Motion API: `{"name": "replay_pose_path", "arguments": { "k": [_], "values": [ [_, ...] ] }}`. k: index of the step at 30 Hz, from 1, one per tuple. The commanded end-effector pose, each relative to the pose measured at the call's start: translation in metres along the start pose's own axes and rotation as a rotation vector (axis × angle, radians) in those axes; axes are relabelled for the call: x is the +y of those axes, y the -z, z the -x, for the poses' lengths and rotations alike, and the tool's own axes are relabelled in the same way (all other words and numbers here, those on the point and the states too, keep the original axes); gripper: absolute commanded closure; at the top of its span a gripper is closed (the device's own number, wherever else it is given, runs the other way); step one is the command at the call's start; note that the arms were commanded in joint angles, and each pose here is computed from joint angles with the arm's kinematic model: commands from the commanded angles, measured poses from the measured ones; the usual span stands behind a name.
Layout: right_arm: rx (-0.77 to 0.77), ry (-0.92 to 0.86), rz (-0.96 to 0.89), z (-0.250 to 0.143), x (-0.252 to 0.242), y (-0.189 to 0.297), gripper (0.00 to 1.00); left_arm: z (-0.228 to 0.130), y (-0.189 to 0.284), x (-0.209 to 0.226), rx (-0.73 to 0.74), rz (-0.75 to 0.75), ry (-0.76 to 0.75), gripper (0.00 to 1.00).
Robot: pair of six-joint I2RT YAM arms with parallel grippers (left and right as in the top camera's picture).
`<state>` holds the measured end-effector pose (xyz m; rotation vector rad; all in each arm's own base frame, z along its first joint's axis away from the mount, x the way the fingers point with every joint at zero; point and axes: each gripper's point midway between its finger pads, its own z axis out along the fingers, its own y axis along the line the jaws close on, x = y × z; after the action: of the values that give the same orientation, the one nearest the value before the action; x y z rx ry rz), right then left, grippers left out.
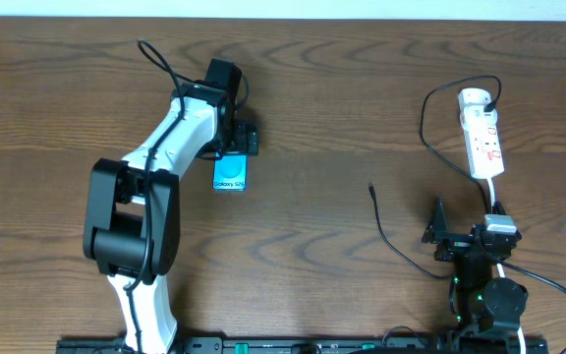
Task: Plug charger to phone and switch on socket
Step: 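Lower the left gripper onto the phone's top edge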
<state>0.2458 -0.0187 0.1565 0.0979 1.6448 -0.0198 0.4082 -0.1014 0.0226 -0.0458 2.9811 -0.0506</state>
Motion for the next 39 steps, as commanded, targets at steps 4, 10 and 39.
{"name": "replay_pose_path", "arguments": {
  "k": [4,10,39],
  "values": [
    [0.002,-0.013,0.001,-0.0009,-0.0001,0.0001,0.01,-0.0046,-0.0156,0.0031,0.031,0.012,0.008,0.02],
    [0.002,-0.013,0.002,-0.0009,0.0000,0.0001,0.01,-0.0024,-0.0156,0.0024,0.022,0.009,0.008,0.02],
    [0.002,-0.013,0.001,-0.0009,-0.0001,0.0001,0.01,-0.0077,-0.0201,0.0037,0.033,0.012,0.008,0.02]
  ]
}}
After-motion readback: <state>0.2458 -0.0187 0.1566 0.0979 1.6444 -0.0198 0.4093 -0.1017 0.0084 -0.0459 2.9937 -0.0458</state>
